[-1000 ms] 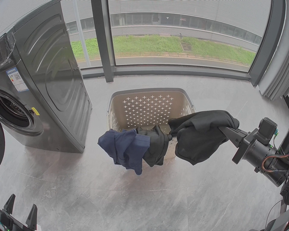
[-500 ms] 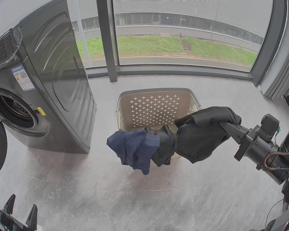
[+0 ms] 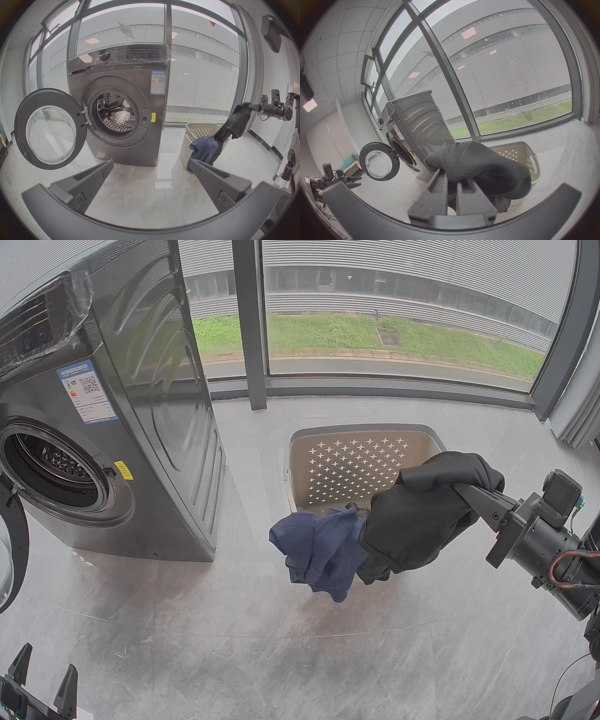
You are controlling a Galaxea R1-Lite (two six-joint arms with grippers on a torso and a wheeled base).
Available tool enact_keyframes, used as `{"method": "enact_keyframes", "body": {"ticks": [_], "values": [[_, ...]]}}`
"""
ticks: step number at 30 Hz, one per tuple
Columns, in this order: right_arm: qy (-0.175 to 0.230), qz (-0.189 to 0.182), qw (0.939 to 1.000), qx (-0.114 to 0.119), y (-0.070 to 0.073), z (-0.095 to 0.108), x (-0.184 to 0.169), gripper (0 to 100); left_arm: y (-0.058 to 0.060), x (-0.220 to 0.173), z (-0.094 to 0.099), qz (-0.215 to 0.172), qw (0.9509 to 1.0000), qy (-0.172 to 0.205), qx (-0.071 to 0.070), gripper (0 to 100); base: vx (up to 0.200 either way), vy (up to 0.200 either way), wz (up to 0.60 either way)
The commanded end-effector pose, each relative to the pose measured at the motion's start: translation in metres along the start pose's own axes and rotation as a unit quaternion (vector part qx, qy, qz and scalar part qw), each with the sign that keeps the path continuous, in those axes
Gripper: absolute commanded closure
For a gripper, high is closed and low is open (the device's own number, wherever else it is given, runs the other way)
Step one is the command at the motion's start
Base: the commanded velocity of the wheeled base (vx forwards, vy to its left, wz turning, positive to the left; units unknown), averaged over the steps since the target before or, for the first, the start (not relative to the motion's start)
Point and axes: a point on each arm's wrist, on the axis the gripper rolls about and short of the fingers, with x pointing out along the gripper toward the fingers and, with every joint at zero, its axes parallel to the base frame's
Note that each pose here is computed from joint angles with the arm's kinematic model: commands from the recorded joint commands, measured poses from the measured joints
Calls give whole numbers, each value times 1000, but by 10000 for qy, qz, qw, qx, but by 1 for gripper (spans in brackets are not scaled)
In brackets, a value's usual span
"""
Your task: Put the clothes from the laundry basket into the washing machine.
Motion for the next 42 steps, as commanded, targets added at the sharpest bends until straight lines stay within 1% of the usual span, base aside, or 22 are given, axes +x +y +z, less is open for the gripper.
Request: {"method": "enact_keyframes", "body": {"ticks": [1, 12, 16, 18, 20, 26, 32, 42], "values": [[79, -9, 10000, -1, 0, -4, 2, 100, 0, 0, -5, 5, 10000, 27, -3, 0, 0, 200, 0], [97, -82, 9999, -5, -2, -5, 4, 100, 0, 0, -5, 5, 10000, 27, -3, 0, 0, 200, 0], [108, -192, 9998, -16, -4, -6, 4, 100, 0, 0, -5, 13, 10000, 26, -11, 0, 0, 200, 0], [110, -309, 9995, -19, -5, -6, 4, 100, 0, 0, -5, 13, 10000, 26, -11, 0, 0, 200, 0], [106, -557, 9984, -49, -6, -6, 4, 100, 0, 0, -5, 13, 10000, 26, -11, 0, 0, 200, 0], [85, -592, 9982, -55, -6, -6, 4, 100, 0, 0, -5, 13, 10000, 26, -11, 0, 0, 200, 0], [46, -547, 9985, -50, -5, -4, 4, 100, 0, 0, -5, 13, 10000, 26, -11, 0, 0, 0, 0], [63, -534, 9985, -44, -5, -5, 5, 100, 0, 0, -5, 13, 10000, 26, -11, 0, -200, 0, 0]]}}
